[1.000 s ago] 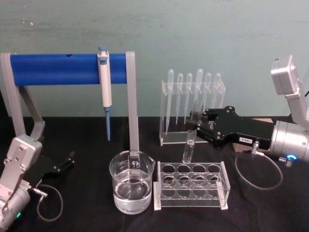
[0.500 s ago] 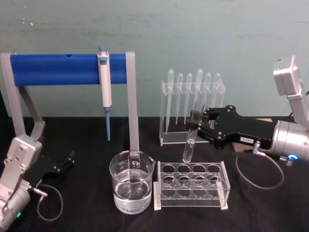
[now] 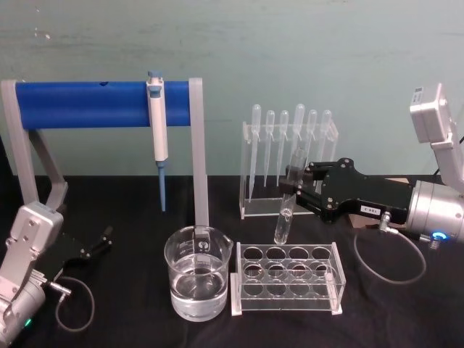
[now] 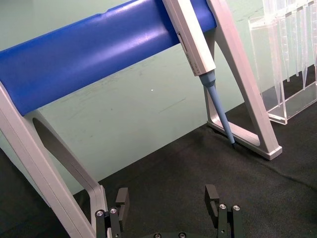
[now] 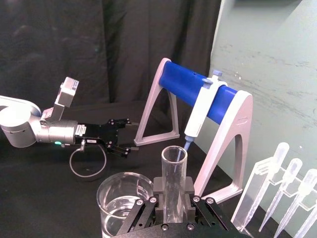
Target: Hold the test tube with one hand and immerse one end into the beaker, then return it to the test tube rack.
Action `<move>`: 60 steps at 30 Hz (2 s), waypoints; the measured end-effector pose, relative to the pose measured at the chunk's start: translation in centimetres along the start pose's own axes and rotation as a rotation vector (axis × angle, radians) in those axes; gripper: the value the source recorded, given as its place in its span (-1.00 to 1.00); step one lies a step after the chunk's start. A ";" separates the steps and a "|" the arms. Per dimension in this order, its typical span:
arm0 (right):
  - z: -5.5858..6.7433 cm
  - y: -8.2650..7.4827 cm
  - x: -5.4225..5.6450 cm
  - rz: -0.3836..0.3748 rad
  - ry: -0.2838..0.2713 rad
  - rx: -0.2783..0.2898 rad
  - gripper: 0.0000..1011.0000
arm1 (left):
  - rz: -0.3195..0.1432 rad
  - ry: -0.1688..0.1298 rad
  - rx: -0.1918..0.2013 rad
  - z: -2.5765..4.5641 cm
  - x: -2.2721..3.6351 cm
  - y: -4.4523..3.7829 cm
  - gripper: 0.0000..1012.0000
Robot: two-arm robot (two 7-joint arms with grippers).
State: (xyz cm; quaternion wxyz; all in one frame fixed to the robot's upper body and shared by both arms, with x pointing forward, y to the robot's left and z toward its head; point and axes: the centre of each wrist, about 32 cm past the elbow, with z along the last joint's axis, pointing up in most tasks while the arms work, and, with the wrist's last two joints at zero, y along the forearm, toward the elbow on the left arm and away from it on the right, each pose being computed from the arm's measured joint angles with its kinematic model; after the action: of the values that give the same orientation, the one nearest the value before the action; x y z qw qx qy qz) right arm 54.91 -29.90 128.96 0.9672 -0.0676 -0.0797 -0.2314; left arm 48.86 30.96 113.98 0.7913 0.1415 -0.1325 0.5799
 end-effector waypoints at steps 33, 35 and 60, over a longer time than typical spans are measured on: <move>0.0 0.0 0.0 -0.002 0.001 -0.001 -0.55 | 0.000 0.000 0.000 0.00 0.00 0.00 0.98; 0.0 0.0 0.0 -0.002 0.001 -0.001 -0.55 | 0.000 0.000 0.000 0.00 0.00 0.00 0.98; 0.0 0.0 0.0 -0.002 0.001 -0.001 -0.55 | 0.000 0.000 0.000 0.00 0.00 0.00 0.98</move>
State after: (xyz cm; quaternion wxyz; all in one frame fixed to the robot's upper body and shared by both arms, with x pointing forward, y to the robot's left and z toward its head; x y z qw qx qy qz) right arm 54.91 -29.89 128.98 0.9670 -0.0677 -0.0793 -0.2324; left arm 48.86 30.97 113.98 0.7913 0.1415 -0.1324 0.5799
